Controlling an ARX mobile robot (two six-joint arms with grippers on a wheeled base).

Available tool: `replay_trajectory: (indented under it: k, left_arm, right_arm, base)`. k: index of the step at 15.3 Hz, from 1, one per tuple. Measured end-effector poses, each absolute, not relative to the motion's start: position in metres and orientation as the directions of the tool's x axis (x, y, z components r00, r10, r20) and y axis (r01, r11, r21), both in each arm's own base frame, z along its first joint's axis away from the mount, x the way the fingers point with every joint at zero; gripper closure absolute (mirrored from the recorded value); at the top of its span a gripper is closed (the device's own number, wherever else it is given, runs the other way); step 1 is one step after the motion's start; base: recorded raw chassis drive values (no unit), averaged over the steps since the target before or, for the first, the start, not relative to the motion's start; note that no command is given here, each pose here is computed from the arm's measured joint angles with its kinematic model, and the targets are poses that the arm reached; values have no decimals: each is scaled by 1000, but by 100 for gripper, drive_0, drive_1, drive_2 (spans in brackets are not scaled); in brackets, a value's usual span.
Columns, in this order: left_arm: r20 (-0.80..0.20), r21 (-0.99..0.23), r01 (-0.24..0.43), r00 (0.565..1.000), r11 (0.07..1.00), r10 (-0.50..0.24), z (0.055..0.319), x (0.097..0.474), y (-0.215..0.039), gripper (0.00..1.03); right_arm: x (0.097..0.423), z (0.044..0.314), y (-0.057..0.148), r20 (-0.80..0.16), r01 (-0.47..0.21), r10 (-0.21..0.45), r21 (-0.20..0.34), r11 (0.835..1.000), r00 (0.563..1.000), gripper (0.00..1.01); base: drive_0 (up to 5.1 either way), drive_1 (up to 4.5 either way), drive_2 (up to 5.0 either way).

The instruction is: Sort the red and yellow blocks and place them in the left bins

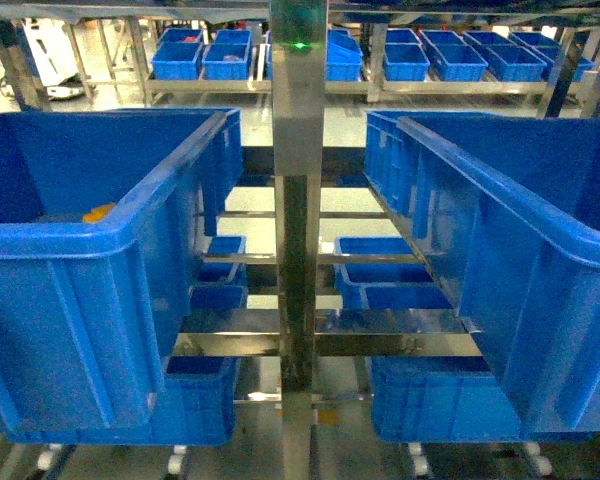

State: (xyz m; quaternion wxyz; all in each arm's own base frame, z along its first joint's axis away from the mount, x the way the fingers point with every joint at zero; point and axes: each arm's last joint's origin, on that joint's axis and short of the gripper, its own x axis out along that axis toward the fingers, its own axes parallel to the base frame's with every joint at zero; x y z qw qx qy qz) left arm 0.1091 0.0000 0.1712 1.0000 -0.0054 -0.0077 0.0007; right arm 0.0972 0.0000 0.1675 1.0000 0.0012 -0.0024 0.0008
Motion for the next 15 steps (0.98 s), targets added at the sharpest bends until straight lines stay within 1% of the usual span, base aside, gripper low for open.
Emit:
replay_trajectory:
  k: [3, 4, 5, 7, 11, 12, 15]
  left_arm:
    - [16, -11, -1, 1000, 1000, 1, 171, 108, 0, 101]
    - [-38, -11, 3, 999, 1000, -4, 165, 102, 0, 101]
    - [11, -11, -2, 1000, 1000, 2, 168, 97, 0, 101]
    - [-5, -10, -1, 1000, 1000, 1, 167, 97, 0, 101]
    - [2, -10, 0, 1000, 1000, 0, 168, 97, 0, 101]
    - [2, -11, 0, 1000, 1000, 0, 168, 97, 0, 97]
    - [2, -10, 0, 1000, 1000, 0, 168, 97, 0, 61]
  right_arm:
    - [97, 167, 0, 5, -2, 2, 2, 1000, 1000, 99]
    - [97, 167, 0, 5, -2, 2, 2, 1000, 1000, 99]
    - [97, 168, 0, 5, -1, 1, 2, 1000, 1000, 99]
    - [97, 168, 0, 5, -2, 2, 2, 1000, 1000, 99]
    - [97, 167, 0, 5, -1, 1, 2, 1000, 1000, 99]
    - [97, 167, 0, 5, -1, 1, 2, 1000, 1000, 97]
    - [97, 167, 0, 5, -1, 1, 2, 1000, 1000, 61]
  base:
    - [0, 0, 0]
    - [0, 0, 0]
    - [0, 0, 0]
    - [0, 0, 0]
    - [0, 0, 0]
    - [0, 0, 0]
    - [0, 0, 0]
